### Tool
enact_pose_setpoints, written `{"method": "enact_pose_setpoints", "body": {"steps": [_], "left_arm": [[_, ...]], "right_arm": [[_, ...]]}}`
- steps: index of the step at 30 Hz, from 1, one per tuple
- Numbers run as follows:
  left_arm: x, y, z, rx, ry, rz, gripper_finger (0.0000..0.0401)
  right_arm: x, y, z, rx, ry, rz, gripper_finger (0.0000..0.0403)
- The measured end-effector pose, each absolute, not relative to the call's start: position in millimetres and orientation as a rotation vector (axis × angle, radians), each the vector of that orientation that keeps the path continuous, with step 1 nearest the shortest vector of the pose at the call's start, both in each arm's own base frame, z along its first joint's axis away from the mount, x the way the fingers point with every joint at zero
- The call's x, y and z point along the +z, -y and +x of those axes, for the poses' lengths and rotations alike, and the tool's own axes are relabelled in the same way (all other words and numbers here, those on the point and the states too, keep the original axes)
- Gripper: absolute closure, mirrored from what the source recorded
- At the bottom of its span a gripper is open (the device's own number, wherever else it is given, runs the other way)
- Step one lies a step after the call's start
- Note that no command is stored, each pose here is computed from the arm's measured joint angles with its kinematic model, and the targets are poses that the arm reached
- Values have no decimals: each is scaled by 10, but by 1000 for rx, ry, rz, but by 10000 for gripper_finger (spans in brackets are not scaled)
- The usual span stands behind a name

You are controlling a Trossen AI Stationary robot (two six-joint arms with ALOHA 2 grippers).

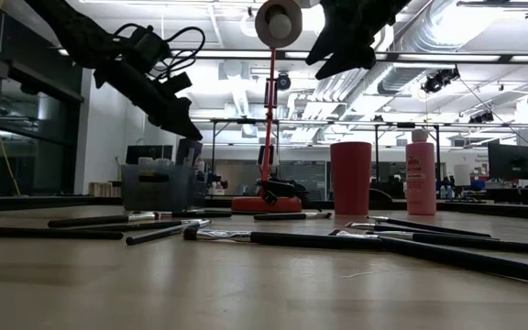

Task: Pick & Place Paint Supplies
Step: Put the large blue paint bottle into the bin, then put the large light pink paint bottle into the bin

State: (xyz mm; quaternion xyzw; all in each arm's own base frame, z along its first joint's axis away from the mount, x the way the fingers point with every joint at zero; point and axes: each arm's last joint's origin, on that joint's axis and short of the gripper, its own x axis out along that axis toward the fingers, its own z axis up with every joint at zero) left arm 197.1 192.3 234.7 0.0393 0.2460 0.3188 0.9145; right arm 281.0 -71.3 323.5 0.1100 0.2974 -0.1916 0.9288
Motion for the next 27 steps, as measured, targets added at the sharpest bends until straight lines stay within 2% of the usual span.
{"method": "enact_pose_setpoints", "body": {"steps": [8, 17, 27], "left_arm": [[2359, -1931, 1968, 675, -497, 76, 224], [2378, -1918, 1960, 670, -489, 70, 219], [2683, -1825, 1867, 693, -341, 140, 218]], "right_arm": [[3235, 713, 2809, -393, -610, 225, 135], [3236, 715, 2804, -410, -607, 247, 135], [3326, 717, 2516, -683, -631, 258, 135]]}}
